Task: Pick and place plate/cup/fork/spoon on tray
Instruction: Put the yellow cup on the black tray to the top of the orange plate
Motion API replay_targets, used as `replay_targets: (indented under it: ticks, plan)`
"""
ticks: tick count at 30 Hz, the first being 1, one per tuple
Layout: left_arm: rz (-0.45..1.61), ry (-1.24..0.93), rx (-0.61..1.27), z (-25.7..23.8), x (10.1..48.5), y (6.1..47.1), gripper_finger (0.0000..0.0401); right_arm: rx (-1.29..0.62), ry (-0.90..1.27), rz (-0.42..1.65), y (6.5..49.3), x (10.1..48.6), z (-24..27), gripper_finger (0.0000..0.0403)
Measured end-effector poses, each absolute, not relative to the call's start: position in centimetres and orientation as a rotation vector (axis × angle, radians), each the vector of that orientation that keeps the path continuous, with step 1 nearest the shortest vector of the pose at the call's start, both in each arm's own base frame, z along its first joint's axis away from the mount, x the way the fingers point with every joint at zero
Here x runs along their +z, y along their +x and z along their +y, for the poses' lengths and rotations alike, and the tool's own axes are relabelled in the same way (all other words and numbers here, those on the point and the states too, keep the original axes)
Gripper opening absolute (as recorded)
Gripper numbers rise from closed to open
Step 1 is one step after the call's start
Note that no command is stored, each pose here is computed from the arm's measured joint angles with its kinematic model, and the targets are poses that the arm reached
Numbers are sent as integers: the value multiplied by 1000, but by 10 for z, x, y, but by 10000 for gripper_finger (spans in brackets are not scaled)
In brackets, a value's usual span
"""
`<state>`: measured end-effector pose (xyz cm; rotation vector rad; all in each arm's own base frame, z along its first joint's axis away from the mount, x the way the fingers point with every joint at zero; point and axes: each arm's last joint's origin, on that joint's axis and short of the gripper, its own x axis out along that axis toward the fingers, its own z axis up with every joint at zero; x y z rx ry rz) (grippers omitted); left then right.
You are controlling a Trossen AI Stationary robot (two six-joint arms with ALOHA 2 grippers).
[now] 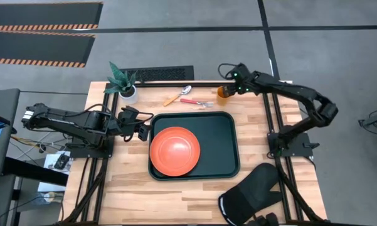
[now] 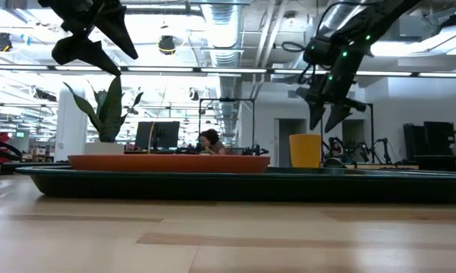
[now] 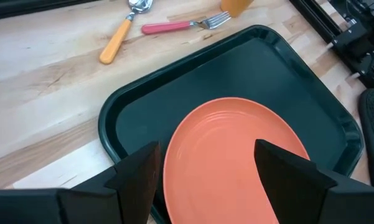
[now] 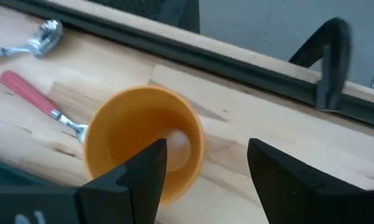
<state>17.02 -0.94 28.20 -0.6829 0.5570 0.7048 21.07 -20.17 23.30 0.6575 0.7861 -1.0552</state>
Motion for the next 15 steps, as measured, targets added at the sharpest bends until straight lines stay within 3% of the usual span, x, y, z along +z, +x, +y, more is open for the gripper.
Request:
replay_targets:
  ticks: [6, 9, 12, 15]
  plan:
    - [557, -683, 705, -9, 282, 170, 247, -1056, 672, 865, 220, 212, -206, 244]
    - [557, -683, 705, -9, 282, 170, 247, -1060, 682, 893, 221, 205, -207, 217]
    - [554, -693, 710, -9, 282, 170, 247, -1054, 697, 904, 222, 201, -208, 156]
    - [554, -696, 711, -9, 282, 170, 247, -1058, 709, 900, 222, 201, -207, 61]
